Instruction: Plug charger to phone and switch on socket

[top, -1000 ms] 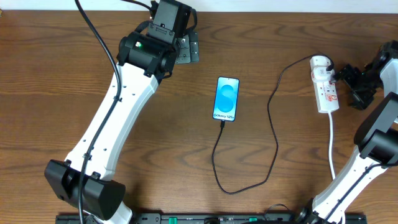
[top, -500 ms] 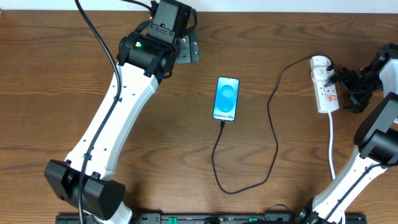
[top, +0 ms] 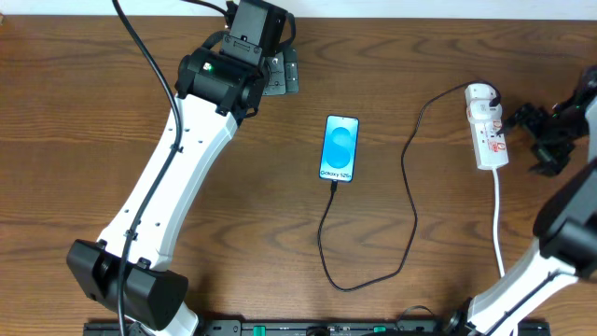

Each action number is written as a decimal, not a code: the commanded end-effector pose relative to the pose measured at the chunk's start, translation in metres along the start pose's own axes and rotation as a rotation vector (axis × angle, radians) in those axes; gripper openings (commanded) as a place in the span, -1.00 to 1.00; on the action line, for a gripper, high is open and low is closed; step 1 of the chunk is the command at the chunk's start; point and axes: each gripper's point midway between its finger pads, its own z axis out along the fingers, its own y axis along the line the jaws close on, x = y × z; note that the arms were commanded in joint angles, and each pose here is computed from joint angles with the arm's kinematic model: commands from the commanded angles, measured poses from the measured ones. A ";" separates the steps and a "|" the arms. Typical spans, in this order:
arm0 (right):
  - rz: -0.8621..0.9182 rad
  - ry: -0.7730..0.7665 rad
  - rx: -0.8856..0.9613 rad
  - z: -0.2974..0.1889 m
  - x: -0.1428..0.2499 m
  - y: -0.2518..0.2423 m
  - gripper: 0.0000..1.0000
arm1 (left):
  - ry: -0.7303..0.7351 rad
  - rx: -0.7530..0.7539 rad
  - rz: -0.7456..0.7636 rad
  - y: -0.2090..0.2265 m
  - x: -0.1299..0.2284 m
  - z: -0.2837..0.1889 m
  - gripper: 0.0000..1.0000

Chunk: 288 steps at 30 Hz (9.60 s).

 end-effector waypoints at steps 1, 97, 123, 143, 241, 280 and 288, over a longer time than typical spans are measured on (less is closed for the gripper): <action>-0.072 -0.097 -0.040 -0.040 0.019 0.019 0.98 | -0.004 -0.025 0.014 0.004 -0.001 0.002 0.95; -0.999 -1.300 -0.746 -0.108 0.249 0.043 0.98 | -0.004 -0.024 0.014 0.004 -0.001 0.002 0.95; -1.077 -1.484 -0.740 -0.111 0.251 0.042 0.99 | -0.004 -0.024 0.014 0.004 -0.001 0.002 0.96; -1.021 -1.517 -0.710 -0.102 0.240 0.039 0.99 | -0.004 -0.025 0.014 0.004 -0.001 0.002 0.96; -0.974 -1.290 -0.600 -0.047 0.228 0.026 0.99 | 0.074 -0.057 0.037 0.011 0.022 0.009 0.96; -0.974 -1.290 -0.600 -0.047 0.228 0.026 0.99 | -0.038 0.301 0.468 0.021 0.120 -0.008 0.96; -0.974 -1.290 -0.600 -0.047 0.228 0.026 0.98 | -0.172 0.308 0.434 0.037 0.130 -0.014 0.96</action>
